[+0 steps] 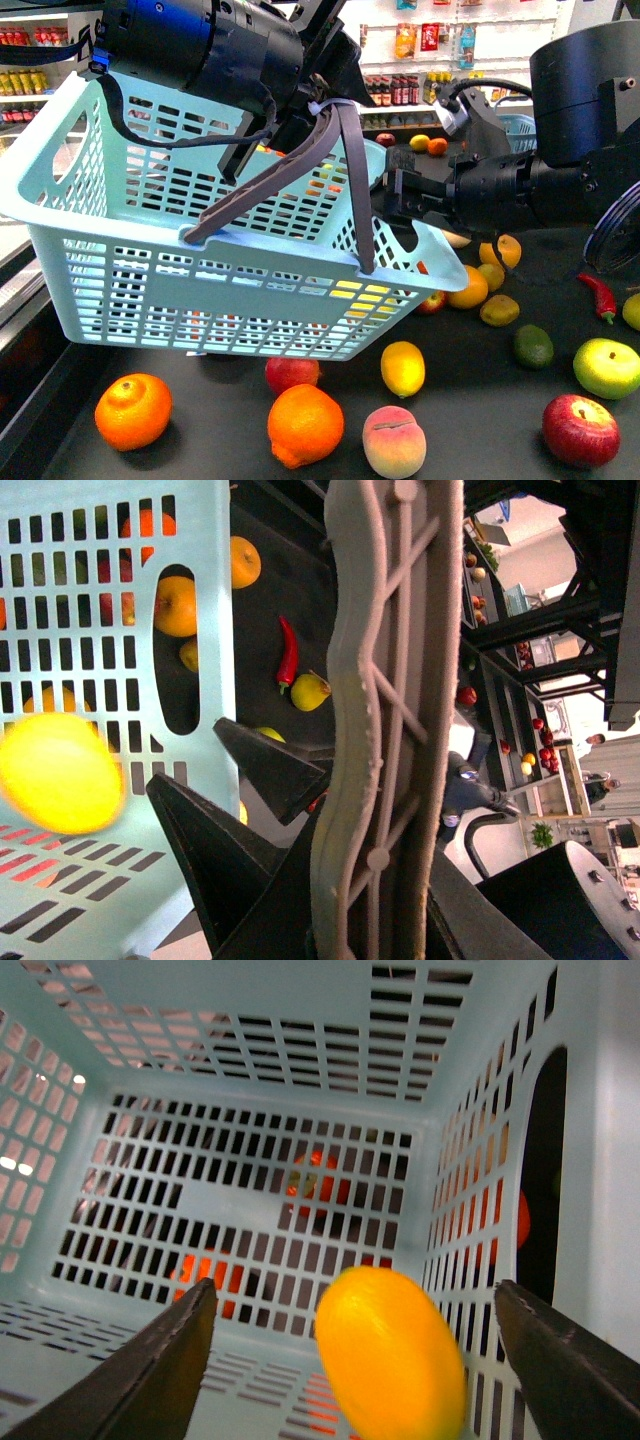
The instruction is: Pick lemon from shelf
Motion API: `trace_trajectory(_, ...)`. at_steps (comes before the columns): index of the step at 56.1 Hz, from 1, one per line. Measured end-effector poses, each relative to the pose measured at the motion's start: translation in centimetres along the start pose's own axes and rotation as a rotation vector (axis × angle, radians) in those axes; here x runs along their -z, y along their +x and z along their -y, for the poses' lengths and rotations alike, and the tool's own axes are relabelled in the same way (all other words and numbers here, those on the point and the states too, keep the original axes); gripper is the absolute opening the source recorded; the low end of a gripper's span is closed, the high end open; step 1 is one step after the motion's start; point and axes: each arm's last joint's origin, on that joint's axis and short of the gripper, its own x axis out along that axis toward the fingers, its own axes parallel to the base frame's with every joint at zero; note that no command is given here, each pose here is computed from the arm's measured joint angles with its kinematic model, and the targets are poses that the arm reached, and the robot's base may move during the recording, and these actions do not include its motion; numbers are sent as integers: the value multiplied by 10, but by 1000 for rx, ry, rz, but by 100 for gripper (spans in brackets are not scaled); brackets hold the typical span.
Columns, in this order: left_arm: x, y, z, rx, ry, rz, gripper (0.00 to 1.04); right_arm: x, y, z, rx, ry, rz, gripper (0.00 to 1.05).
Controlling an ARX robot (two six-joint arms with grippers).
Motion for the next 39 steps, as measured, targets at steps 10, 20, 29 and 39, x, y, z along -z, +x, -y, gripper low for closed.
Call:
trace_trajectory(10,0,0,0,-2,-2,2,13,-30,-28,25,48,45,98,97)
trace_trajectory(20,0,0,0,-3,-2,3,13,-48,-74,71,206,85,125,97)
trace_trajectory(29,0,0,0,-1,-2,0,13,-12,-93,114,316,103,45,97)
trace_trajectory(39,0,0,0,-1,-2,0,13,53,-80,141,340,115,-109,97)
